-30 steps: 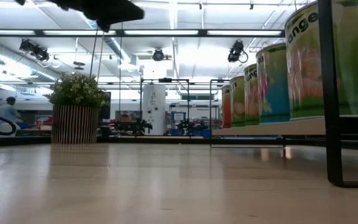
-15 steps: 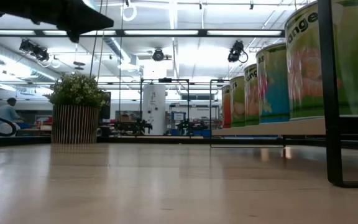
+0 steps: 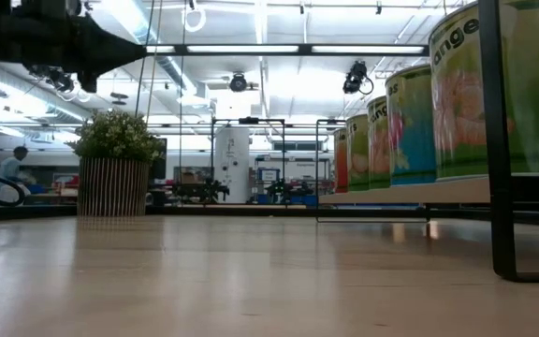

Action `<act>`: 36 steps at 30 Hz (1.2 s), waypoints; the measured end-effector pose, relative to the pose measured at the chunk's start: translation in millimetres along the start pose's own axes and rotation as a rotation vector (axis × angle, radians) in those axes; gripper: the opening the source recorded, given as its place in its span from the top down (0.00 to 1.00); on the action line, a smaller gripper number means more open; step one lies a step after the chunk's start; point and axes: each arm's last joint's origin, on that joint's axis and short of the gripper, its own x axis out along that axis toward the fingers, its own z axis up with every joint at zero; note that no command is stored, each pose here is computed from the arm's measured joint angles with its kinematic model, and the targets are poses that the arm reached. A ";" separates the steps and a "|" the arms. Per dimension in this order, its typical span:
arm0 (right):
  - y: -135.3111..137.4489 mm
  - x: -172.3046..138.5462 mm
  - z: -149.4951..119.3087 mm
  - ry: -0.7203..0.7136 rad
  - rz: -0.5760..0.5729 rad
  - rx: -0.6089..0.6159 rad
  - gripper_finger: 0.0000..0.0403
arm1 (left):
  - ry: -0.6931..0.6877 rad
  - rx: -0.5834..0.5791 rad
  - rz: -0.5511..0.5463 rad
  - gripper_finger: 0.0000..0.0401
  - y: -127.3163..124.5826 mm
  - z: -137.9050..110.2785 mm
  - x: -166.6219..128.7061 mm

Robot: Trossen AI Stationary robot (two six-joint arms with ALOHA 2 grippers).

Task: Pick and place cans onto a shelf
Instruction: Return to Home Position

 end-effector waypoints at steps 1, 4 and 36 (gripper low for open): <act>-0.1 -0.2 0.6 -0.007 -0.006 -0.003 0.13 | -0.007 -0.007 0.009 0.98 1.0 -2.0 -1.0; -1.1 0.0 4.3 -0.065 -0.040 -0.024 0.13 | -0.032 -0.037 0.031 0.98 3.6 -9.0 -3.4; -9.7 5.1 -16.2 -0.094 -0.236 -0.167 0.69 | 0.035 -0.122 0.089 0.99 7.9 -31.8 -6.9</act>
